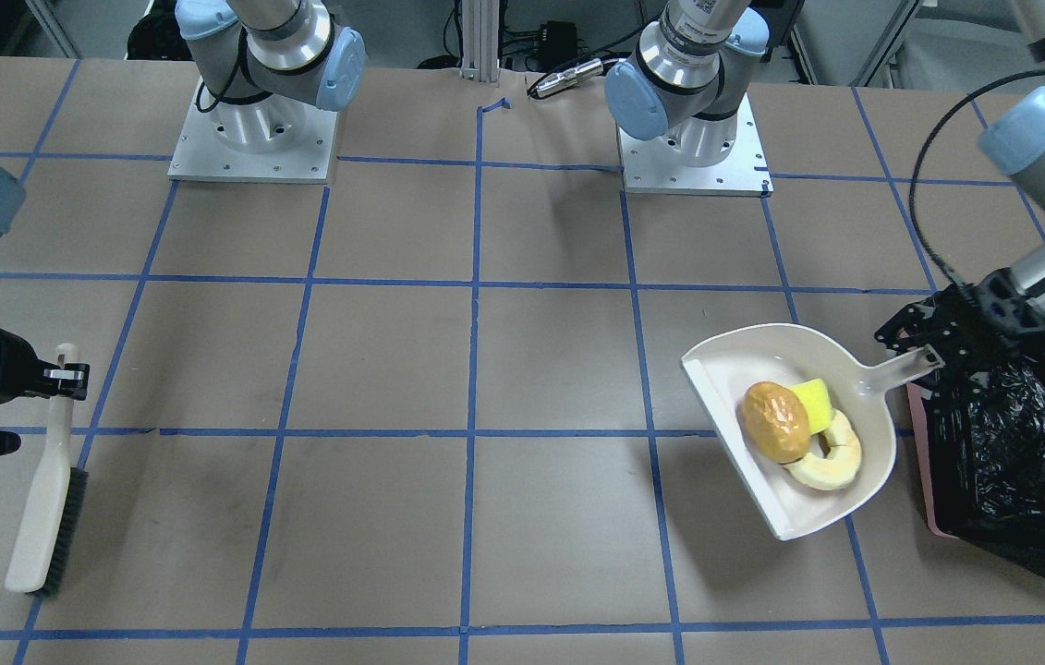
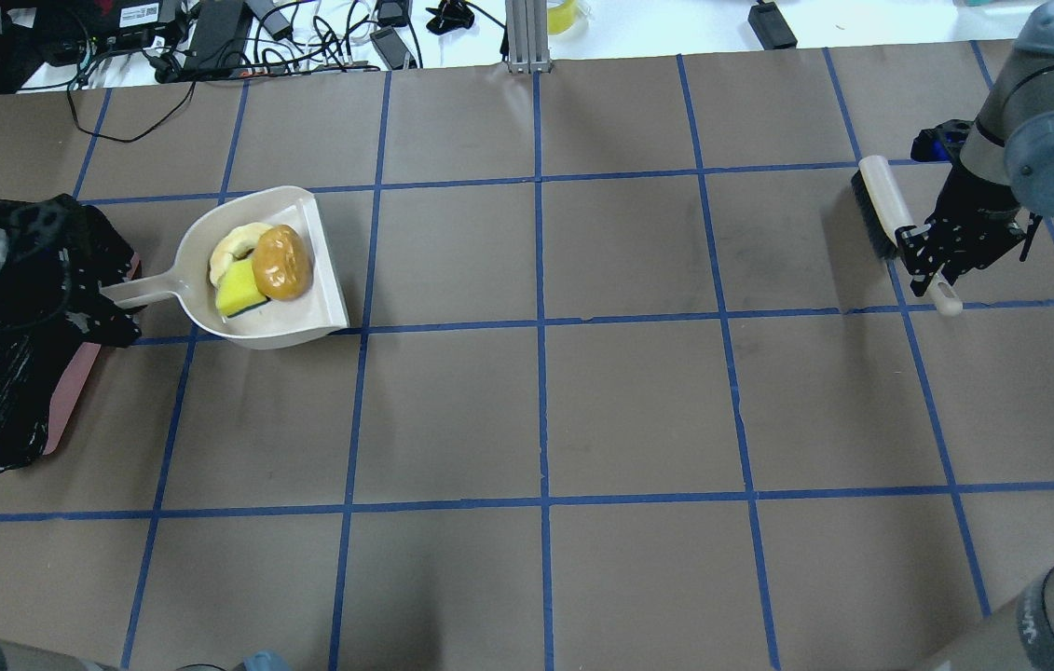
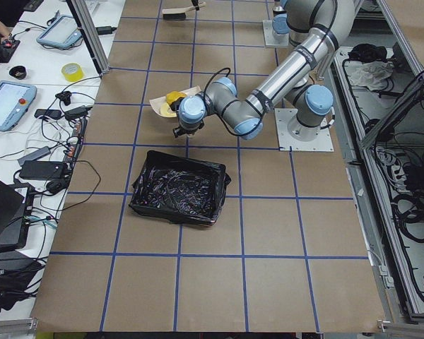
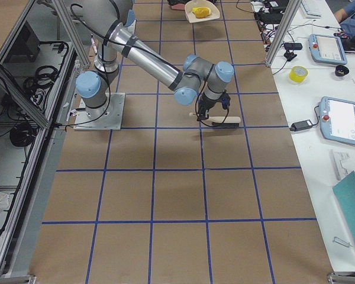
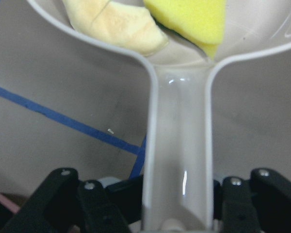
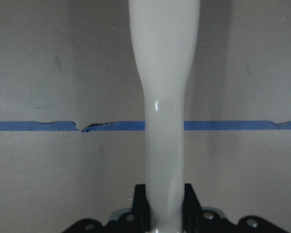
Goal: Sweep and dump trash into bin
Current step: 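Tip the dustpan over the black bin with left gripper while right releases brush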
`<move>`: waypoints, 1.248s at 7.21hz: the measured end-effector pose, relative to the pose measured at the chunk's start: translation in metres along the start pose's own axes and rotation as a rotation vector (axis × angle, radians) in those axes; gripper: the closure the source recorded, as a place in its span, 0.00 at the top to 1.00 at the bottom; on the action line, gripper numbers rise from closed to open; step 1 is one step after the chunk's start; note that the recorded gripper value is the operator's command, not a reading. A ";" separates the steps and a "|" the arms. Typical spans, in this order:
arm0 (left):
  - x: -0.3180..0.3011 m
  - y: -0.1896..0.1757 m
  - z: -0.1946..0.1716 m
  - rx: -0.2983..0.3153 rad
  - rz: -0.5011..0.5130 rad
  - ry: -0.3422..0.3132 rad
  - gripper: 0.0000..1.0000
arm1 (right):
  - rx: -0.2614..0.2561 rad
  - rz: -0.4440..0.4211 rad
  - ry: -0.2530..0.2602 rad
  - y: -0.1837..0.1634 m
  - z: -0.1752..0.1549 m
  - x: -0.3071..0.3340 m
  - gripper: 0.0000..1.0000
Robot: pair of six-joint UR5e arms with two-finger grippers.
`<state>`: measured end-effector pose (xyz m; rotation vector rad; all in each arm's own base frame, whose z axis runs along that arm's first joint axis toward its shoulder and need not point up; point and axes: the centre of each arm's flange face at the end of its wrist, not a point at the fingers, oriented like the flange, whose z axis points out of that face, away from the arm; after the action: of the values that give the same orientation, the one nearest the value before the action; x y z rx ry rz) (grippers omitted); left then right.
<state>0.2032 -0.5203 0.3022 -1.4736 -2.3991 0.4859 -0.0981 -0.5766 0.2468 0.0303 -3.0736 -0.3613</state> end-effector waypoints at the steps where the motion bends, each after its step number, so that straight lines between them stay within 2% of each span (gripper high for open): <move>1: -0.005 0.012 -0.042 0.021 -0.046 -0.022 0.00 | -0.004 -0.001 0.001 0.002 0.003 -0.001 0.15; 3: 0.002 0.053 -0.111 0.032 -0.151 -0.085 0.00 | -0.009 0.002 0.001 0.003 0.007 -0.001 0.48; 4: 0.007 0.086 -0.137 0.026 -0.218 -0.119 0.00 | -0.007 0.002 0.001 0.002 0.008 -0.001 0.66; 6: 0.017 0.150 -0.174 -0.036 -0.326 -0.158 0.00 | 0.004 0.004 0.005 0.001 0.006 -0.001 0.90; 7: 0.015 0.165 -0.189 -0.083 -0.356 -0.170 0.00 | 0.010 0.006 0.007 0.001 0.004 0.000 0.99; 9: 0.002 0.182 -0.215 -0.176 -0.420 -0.188 0.00 | 0.031 0.011 0.016 0.000 -0.005 0.001 1.00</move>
<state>0.4357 -0.4122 0.4192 -0.9710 -2.8618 0.3308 -0.0992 -0.5775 0.2516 0.0165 -3.0625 -0.3118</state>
